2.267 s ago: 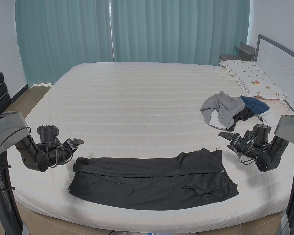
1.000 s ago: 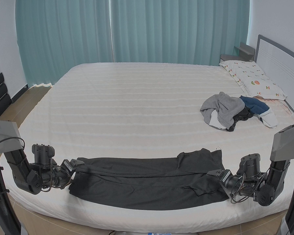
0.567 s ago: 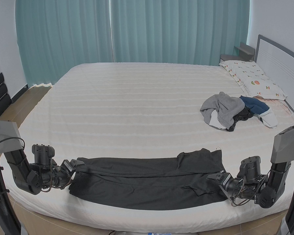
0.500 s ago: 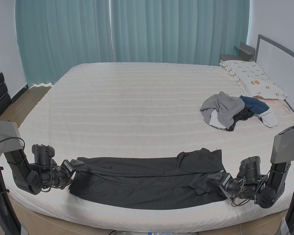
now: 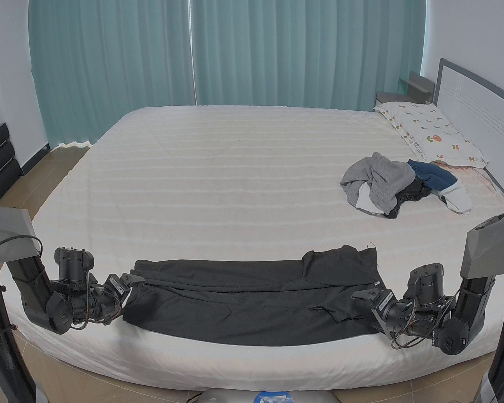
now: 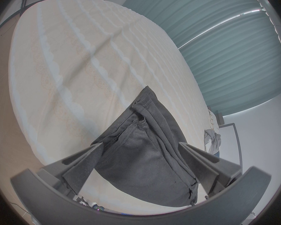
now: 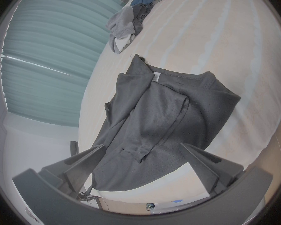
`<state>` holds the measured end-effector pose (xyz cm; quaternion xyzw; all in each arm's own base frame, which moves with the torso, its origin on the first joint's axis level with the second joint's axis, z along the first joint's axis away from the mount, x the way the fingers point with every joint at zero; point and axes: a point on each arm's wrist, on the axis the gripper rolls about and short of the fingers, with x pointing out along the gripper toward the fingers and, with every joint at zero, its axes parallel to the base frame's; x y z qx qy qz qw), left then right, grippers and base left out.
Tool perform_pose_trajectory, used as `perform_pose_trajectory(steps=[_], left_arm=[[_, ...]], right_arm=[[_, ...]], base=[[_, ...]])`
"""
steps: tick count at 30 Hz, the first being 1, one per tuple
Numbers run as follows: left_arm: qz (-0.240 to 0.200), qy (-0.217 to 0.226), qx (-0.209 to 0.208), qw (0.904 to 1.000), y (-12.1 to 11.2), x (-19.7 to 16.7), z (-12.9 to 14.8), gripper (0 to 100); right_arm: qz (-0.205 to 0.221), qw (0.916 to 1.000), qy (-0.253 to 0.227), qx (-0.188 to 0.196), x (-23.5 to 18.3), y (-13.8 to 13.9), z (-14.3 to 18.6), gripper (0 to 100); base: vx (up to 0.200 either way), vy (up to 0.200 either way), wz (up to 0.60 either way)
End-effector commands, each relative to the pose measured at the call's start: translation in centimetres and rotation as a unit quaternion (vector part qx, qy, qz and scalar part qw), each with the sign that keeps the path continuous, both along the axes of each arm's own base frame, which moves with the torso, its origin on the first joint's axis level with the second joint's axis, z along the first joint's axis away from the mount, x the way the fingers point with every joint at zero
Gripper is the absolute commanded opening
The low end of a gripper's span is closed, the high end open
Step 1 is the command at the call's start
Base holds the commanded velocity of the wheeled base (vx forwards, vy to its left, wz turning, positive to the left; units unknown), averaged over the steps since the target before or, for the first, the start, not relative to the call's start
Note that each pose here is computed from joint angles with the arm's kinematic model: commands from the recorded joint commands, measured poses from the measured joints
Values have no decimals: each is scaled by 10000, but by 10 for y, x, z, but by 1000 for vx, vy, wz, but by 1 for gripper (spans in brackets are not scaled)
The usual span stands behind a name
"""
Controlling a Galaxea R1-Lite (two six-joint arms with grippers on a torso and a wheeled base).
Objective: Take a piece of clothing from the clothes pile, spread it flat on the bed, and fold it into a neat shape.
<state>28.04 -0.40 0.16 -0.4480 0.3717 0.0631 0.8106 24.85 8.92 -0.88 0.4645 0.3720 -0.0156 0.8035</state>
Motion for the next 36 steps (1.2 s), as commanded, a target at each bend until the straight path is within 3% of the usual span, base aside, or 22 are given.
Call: perform_pose_trajectory(steps=[1, 7, 15, 28, 29, 36], left_arm=[[2, 18, -1, 10000, 0, 0, -1, 100], [2, 18, -1, 10000, 0, 0, -1, 100], [2, 10, -1, 10000, 0, 0, -1, 100], [2, 18, -1, 10000, 0, 0, -1, 100], [2, 10, -1, 10000, 0, 0, -1, 100], [2, 10, -1, 10000, 0, 0, -1, 100]], right_arm=[[16, 9997, -243, 103, -2, 1, 15, 100], [148, 9994, -294, 121, -8, 6, 20, 100], [95, 9999, 6, -56, 4, 7, -13, 100], [-88, 9996, -155, -204, 16, 11, -19, 100], [-92, 9996, -151, -215, 16, 11, -19, 0], [-153, 9993, -232, -238, 14, 11, -18, 0]], base=[[0, 0, 0], [0, 0, 0], [0, 0, 0], [0, 0, 0], [0, 0, 0], [0, 0, 0]])
